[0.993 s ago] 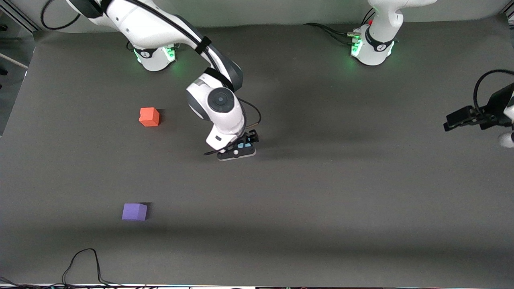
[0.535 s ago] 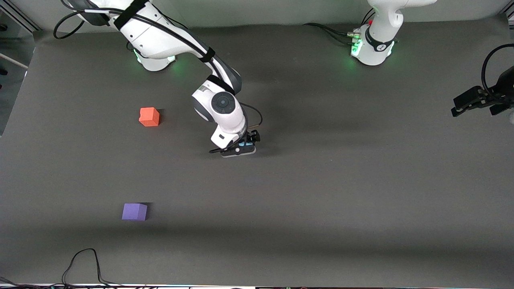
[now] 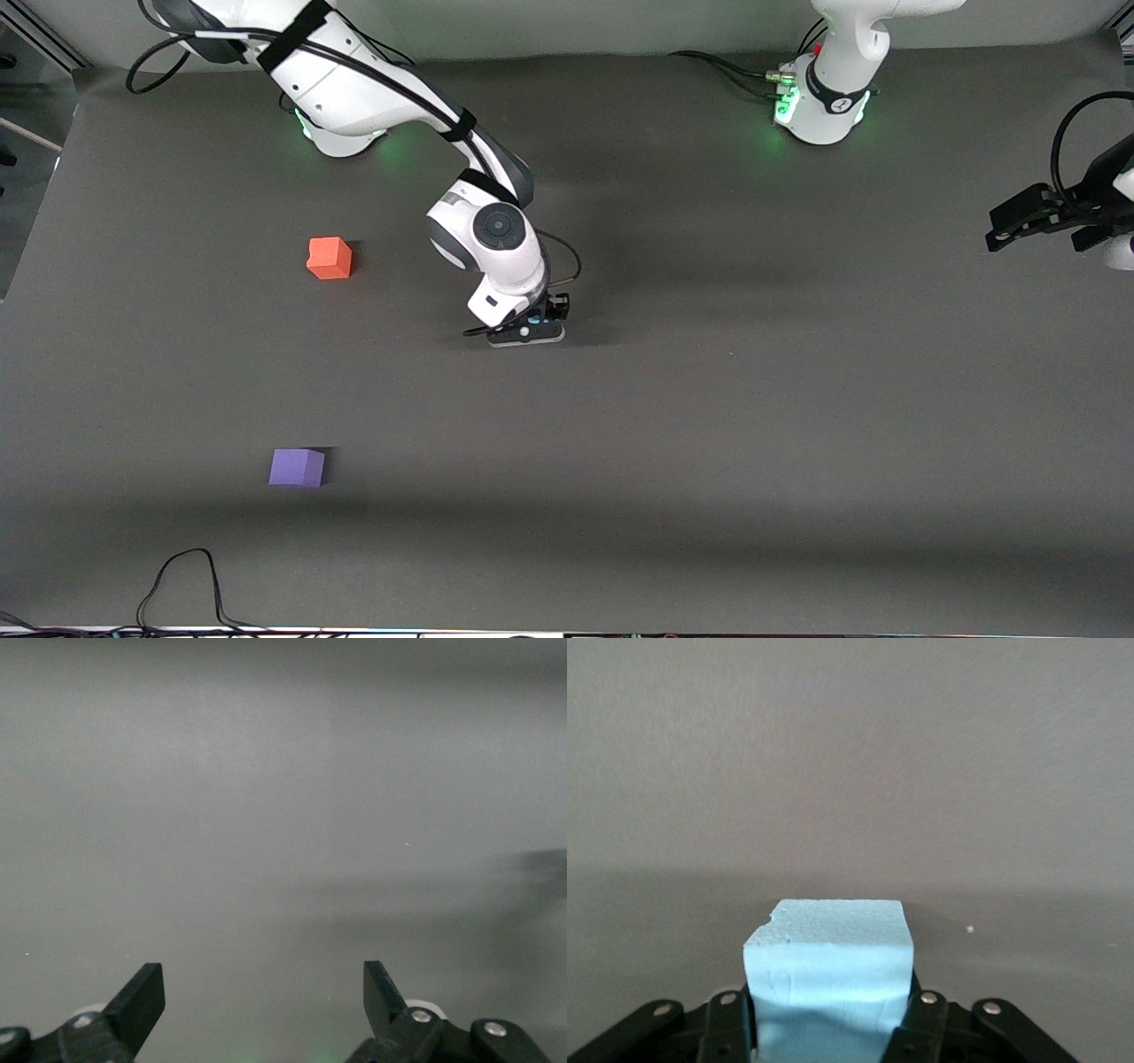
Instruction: Place blue block between orange and purple blocks
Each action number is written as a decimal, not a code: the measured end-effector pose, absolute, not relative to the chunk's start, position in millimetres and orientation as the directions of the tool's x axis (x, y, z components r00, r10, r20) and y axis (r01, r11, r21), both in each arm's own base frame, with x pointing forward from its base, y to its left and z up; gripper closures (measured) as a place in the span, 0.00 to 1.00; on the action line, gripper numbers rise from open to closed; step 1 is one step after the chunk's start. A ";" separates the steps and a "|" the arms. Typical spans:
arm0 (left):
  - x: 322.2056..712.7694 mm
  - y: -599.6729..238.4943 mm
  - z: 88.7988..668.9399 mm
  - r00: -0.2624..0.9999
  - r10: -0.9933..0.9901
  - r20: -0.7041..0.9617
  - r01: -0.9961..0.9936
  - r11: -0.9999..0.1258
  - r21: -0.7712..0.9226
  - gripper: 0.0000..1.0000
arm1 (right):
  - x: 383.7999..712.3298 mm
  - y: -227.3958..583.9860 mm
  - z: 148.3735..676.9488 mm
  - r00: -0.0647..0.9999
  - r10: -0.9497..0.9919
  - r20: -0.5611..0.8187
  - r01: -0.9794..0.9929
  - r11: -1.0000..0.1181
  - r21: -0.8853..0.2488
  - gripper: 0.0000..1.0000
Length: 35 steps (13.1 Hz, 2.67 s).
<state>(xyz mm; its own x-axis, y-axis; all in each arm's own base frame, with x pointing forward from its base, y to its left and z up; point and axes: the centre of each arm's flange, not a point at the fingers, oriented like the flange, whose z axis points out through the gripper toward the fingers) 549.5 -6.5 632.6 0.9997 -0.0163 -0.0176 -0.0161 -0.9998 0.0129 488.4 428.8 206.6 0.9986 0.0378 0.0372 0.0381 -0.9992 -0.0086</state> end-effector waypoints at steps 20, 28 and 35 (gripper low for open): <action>546.4 -5.8 630.5 0.997 -0.060 -0.045 -0.061 -0.998 -0.008 0.00 | 538.5 37.3 211.6 0.997 -0.065 0.038 -0.067 -0.996 0.056 0.45; 546.5 -5.5 630.3 0.997 -0.059 -0.045 -0.060 -0.998 -0.008 0.00 | 538.7 36.1 216.5 0.995 -0.057 0.077 -0.061 -0.997 0.051 0.00; 546.5 -5.9 629.9 0.997 -0.060 -0.046 -0.061 -0.998 -0.007 0.00 | 522.5 8.7 437.4 0.992 -0.075 0.102 -0.064 -0.992 -0.108 0.00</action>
